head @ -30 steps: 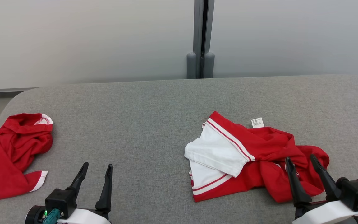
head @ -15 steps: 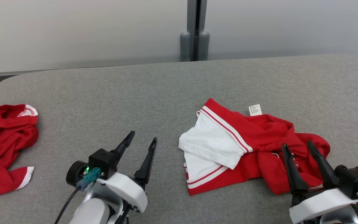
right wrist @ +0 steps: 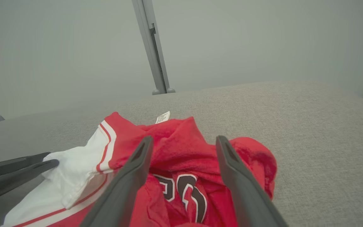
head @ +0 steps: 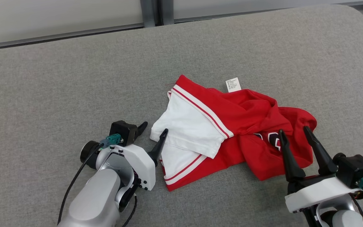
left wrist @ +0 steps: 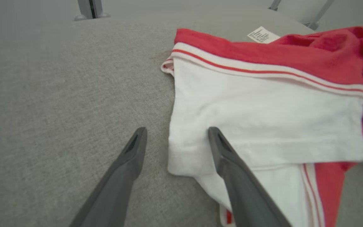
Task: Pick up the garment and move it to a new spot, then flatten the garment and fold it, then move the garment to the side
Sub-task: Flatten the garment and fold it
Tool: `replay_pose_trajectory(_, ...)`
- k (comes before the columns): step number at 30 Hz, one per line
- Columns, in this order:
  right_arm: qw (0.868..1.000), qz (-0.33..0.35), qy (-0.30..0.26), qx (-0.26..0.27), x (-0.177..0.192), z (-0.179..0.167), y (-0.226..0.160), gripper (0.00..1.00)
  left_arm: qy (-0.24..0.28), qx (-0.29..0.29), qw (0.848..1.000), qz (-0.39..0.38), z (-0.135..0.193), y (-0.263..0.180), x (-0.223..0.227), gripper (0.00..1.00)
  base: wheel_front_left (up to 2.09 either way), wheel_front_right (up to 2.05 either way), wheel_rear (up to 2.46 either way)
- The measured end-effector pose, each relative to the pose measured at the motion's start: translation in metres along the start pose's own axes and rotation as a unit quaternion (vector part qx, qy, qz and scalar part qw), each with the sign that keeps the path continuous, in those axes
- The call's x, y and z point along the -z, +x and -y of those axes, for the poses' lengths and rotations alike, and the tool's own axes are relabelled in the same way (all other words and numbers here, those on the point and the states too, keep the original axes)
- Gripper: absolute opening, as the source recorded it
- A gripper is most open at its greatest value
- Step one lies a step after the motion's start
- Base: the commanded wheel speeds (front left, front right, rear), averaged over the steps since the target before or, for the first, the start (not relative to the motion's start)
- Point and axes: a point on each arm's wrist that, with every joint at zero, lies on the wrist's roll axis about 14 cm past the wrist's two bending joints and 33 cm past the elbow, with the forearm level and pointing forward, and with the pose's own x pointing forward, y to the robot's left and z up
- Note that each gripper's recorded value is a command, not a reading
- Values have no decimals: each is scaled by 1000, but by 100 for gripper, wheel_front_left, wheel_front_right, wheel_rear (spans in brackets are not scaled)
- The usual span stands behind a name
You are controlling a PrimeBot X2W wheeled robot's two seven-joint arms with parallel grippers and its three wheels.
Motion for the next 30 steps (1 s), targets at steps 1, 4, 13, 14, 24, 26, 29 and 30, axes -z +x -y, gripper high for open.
replay_pose_trajectory(1, 1000, -3, 2, 5, 3, 3, 0, 100, -3, 0, 1000, -7, -1, 3, 4, 100, 0, 0, 0)
replay_pose_trajectory(4, 1000, -9, 6, 13, 8, 8, 1, 100, -16, 5, 1000, -15, -1, 9, 10, 0, 0, 0, 0)
replay_pose_trajectory(13, 1000, 2, 10, 9, 4, 6, 10, 100, -3, 2, 997, 81, -12, 2, -36, 0, 0, 0, 0)
replay_pose_trajectory(14, 1000, 3, 11, 10, 3, 7, 10, 100, -1, -4, 995, 96, -15, 0, -43, 0, 0, 0, 0)
replay_pose_trajectory(24, 1000, 4, 12, 16, 1, 10, 14, 100, -12, -72, 984, 164, -49, -41, -74, 0, 0, 0, 0)
replay_pose_trajectory(26, 1000, 6, 13, 14, -1, 9, 14, 100, -15, -92, 982, 165, -58, -52, -73, 0, 0, 0, 0)
replay_pose_trajectory(29, 1000, 6, 15, 14, -1, 8, 13, 100, -44, -136, 978, 153, -73, -76, -54, 0, 0, 0, 0)
replay_pose_trajectory(30, 1000, 6, 15, 15, -1, 9, 14, 100, -52, -149, 976, 147, -77, -82, -47, 0, 0, 0, 0)
